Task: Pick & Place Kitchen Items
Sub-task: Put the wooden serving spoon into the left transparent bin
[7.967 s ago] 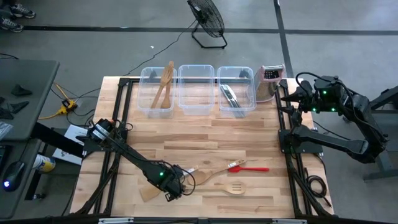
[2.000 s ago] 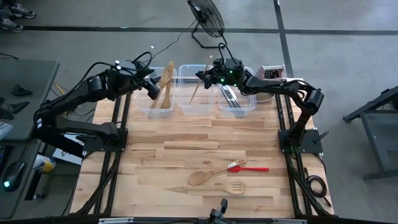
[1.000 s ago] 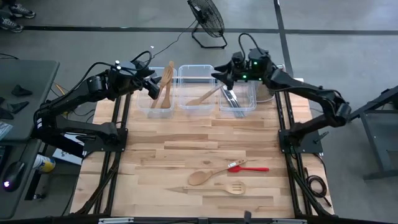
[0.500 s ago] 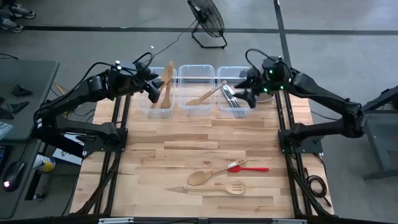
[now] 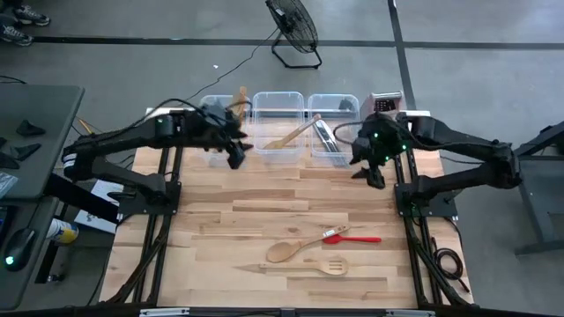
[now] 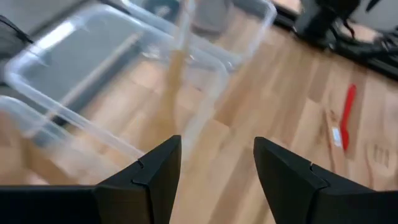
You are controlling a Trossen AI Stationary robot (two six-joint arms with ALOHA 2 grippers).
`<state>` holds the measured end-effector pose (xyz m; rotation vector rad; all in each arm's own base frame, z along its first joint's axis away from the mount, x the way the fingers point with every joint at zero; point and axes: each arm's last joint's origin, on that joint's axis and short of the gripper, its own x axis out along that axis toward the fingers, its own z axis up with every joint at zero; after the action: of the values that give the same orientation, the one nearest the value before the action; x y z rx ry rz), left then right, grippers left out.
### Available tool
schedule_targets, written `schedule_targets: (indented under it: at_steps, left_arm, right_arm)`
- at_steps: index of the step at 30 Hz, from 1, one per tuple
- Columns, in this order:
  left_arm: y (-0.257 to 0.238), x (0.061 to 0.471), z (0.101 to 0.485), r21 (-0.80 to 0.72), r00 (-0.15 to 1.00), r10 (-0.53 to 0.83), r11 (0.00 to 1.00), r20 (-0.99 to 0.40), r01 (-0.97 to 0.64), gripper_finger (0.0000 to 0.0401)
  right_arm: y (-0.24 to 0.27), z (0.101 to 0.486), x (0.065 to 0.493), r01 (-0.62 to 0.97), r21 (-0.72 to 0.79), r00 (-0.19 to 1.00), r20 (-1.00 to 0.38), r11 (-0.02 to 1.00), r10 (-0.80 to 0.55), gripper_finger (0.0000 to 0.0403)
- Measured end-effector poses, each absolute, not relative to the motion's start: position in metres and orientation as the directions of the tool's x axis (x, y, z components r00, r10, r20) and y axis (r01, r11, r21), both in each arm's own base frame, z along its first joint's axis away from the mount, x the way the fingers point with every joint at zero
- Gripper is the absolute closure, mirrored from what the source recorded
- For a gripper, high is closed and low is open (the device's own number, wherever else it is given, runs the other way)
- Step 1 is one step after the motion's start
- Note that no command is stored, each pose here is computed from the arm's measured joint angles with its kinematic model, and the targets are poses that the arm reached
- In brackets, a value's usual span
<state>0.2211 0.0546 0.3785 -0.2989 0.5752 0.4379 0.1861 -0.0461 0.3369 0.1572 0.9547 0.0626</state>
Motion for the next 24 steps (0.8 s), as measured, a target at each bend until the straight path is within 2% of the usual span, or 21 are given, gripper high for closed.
schedule_targets:
  at_steps: [9, 15, 24]
  left_arm:
    - [0.024, 0.275, 0.352, -0.196, 0.771, 0.195, 0.903, -0.607, -0.383, 0.0201]
    - [0.000, 0.309, 0.330, -0.209, 0.782, 0.130, 0.925, -0.609, -0.317, 0.0201]
    - [-0.038, 0.348, 0.297, -0.234, 0.805, 0.042, 0.947, -0.591, -0.221, 0.0201]
  right_arm:
    - [-0.016, 0.333, 0.188, -0.062, 0.105, 0.502, -0.857, 0.993, 0.122, 0.0188]
    - [-0.007, 0.335, 0.184, -0.034, 0.146, 0.497, -0.856, 0.989, 0.144, 0.0206]
    - [-0.006, 0.343, 0.151, 0.051, 0.099, 0.472, -0.879, 0.994, 0.064, 0.0209]
